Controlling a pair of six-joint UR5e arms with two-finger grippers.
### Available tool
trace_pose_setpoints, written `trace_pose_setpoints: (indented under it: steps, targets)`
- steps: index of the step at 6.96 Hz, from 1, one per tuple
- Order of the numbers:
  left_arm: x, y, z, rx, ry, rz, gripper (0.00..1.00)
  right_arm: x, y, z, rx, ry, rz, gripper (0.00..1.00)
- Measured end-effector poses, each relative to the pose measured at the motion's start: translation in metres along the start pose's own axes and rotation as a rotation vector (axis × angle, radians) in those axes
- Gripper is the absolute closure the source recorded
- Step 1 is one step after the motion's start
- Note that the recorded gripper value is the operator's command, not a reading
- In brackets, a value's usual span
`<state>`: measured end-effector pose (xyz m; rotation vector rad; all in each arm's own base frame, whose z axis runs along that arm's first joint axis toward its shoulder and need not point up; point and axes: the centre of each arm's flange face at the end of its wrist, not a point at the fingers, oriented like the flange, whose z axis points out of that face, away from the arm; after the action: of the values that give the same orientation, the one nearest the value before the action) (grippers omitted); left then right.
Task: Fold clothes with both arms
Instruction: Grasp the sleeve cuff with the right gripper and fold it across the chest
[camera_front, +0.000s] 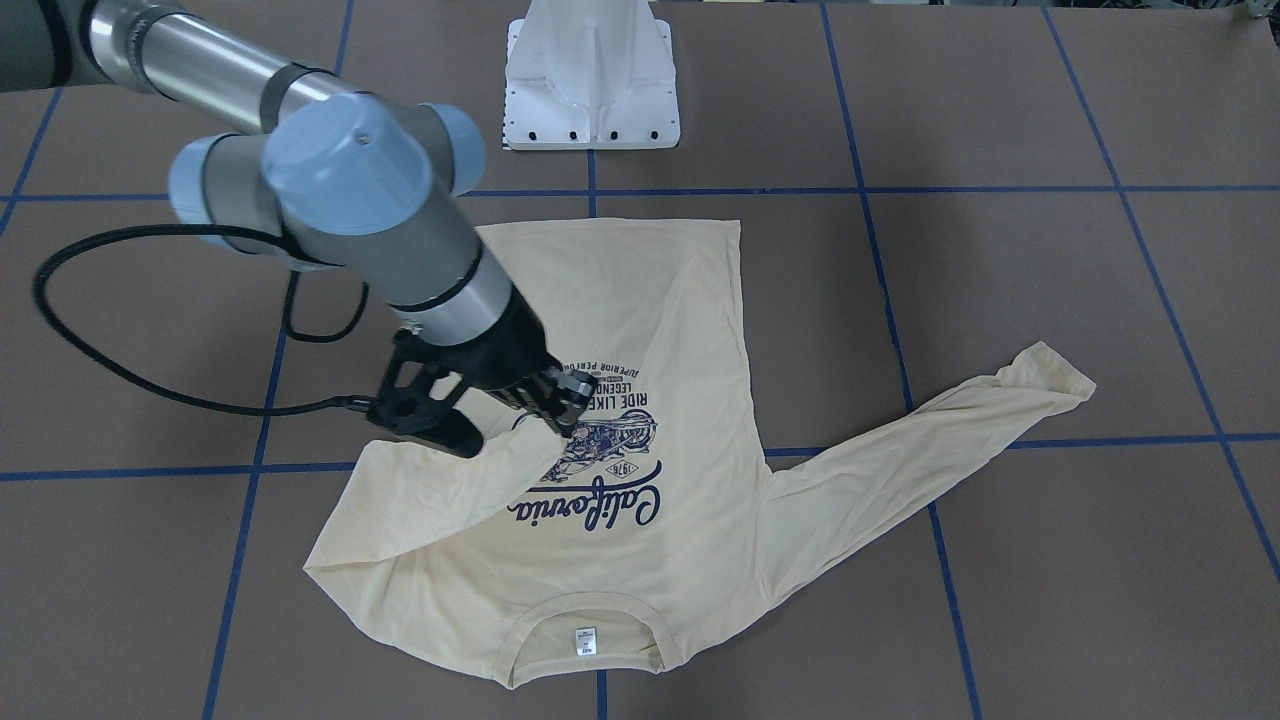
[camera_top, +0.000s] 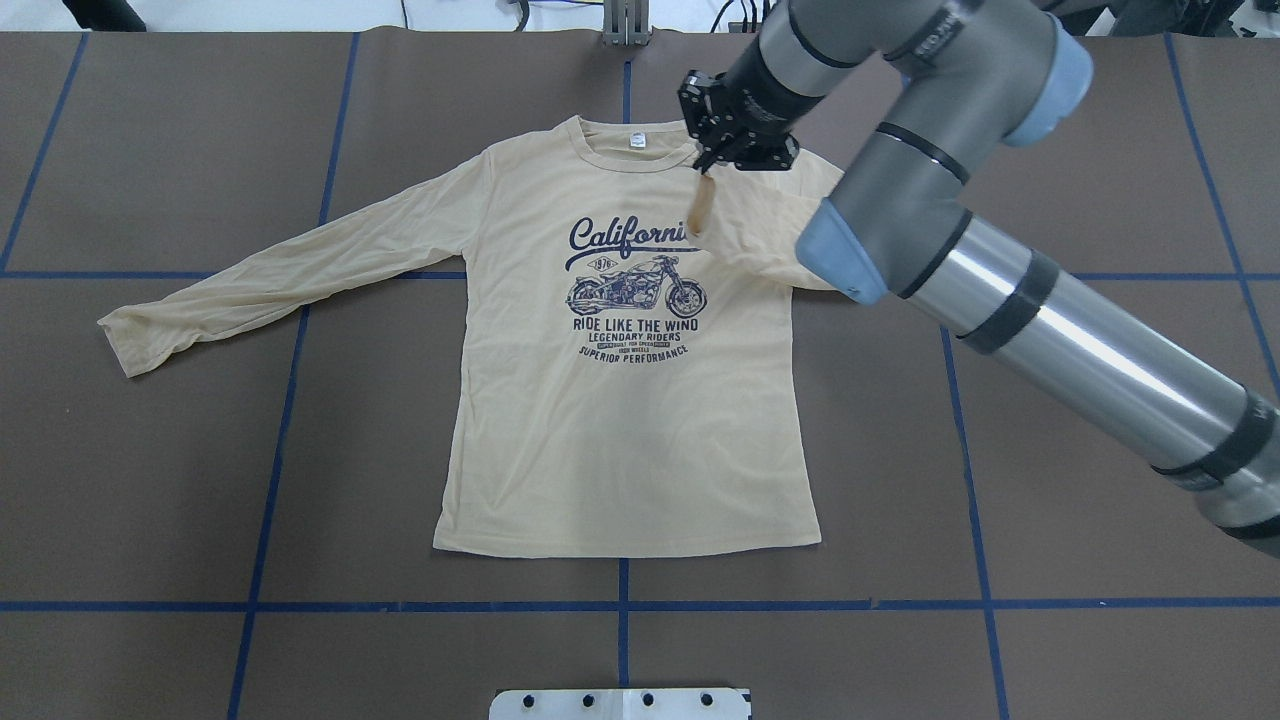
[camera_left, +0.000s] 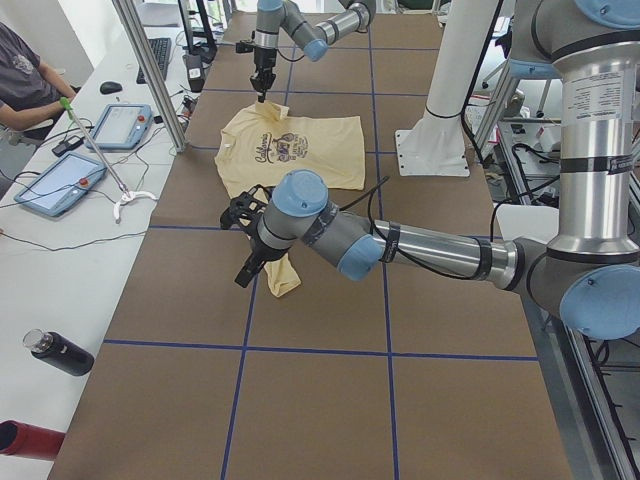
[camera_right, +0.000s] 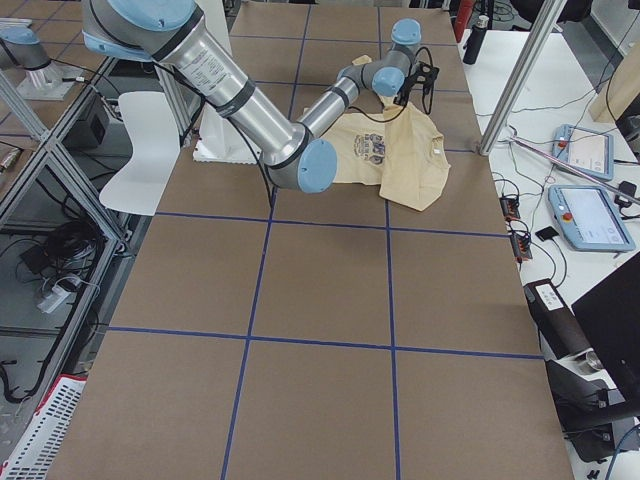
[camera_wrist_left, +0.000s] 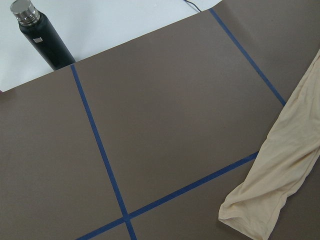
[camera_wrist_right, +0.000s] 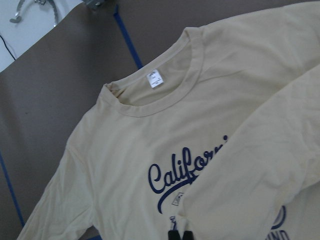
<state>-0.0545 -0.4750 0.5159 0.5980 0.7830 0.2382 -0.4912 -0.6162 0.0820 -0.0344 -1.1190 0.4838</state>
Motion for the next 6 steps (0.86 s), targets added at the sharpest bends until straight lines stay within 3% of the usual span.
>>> trace_pose_setpoints:
  steps: [2,3,4,5,6]
  targets:
    - [0.001,0.000,0.001,-0.003,0.002,0.000,0.00,-0.081,0.066,0.034,0.074,-0.004,-0.045,1.00]
    - [0.001,0.000,0.002,-0.005,0.008,0.000,0.00,-0.104,0.090,0.052,0.097,-0.011,-0.065,0.85]
    - [0.002,0.001,0.002,-0.006,0.017,0.002,0.00,-0.116,0.103,0.069,0.120,-0.019,-0.074,0.30]
    - [0.005,0.000,0.005,-0.009,0.025,0.006,0.00,-0.123,0.106,0.078,0.140,-0.024,-0.055,0.29]
    - [0.008,0.000,0.009,-0.016,0.032,0.011,0.00,-0.133,0.104,0.084,0.164,-0.038,-0.007,0.20]
